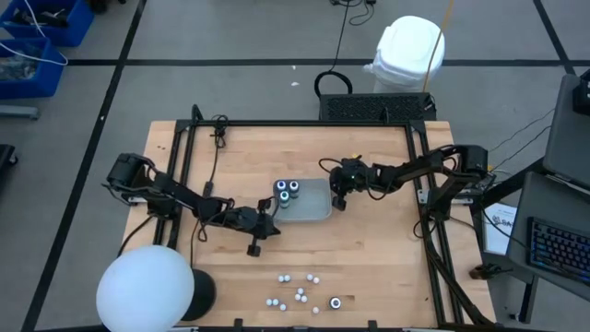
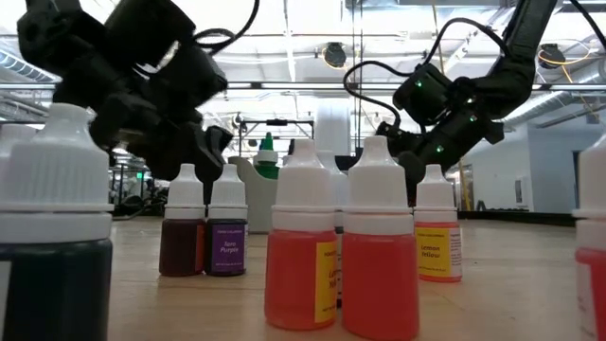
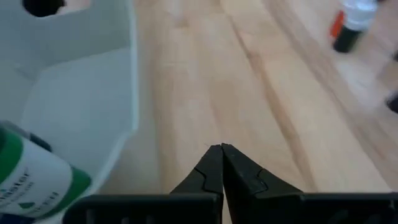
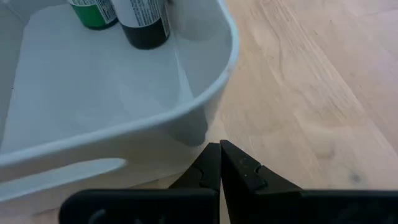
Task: Pick & Place food coloring
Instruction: Adjust the gray bin
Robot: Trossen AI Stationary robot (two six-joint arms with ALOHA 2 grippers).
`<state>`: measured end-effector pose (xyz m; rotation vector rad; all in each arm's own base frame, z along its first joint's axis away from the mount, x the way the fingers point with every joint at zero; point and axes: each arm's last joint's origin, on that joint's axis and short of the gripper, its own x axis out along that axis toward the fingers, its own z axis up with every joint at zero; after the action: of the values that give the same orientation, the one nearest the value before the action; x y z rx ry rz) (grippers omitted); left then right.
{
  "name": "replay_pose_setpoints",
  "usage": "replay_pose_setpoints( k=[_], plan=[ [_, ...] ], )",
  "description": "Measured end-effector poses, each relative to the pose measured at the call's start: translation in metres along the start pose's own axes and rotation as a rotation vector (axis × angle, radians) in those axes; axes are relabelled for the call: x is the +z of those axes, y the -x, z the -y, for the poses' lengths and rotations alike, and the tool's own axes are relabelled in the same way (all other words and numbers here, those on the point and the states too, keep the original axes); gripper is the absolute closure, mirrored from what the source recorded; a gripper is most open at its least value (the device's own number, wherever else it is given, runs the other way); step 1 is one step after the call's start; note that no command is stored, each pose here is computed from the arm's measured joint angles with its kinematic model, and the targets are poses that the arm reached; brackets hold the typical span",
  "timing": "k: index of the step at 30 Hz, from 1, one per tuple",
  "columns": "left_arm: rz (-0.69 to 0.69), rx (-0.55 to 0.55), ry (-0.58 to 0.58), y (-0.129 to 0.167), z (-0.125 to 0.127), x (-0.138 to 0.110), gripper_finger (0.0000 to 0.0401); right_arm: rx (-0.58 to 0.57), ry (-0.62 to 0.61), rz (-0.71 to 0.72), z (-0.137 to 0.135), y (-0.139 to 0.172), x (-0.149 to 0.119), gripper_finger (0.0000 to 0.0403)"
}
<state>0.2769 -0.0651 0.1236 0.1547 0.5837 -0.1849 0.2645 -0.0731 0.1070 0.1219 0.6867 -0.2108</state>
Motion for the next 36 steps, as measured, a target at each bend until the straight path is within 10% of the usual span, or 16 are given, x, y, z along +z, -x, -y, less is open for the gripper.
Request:
replay_pose_setpoints(
  k=[10,21,36],
  plan=[
    [0.173,0.014,-0.130,0.039,0.023,0.036,0.0397,0.030,0.002,0.013,-0.004,0.015,0.009,0.0403],
    [0.257,0.226,0.001,0.063,0.012,0.052,0.0367,0.061,0.026,-0.021,-0.016,0.022,0.009,0.0403],
    [0.276,0.225,0.039,0.063,0.010,0.053,0.0366,0.075,0.031,-0.022,-0.020,0.023,0.009,0.0403]
  ],
)
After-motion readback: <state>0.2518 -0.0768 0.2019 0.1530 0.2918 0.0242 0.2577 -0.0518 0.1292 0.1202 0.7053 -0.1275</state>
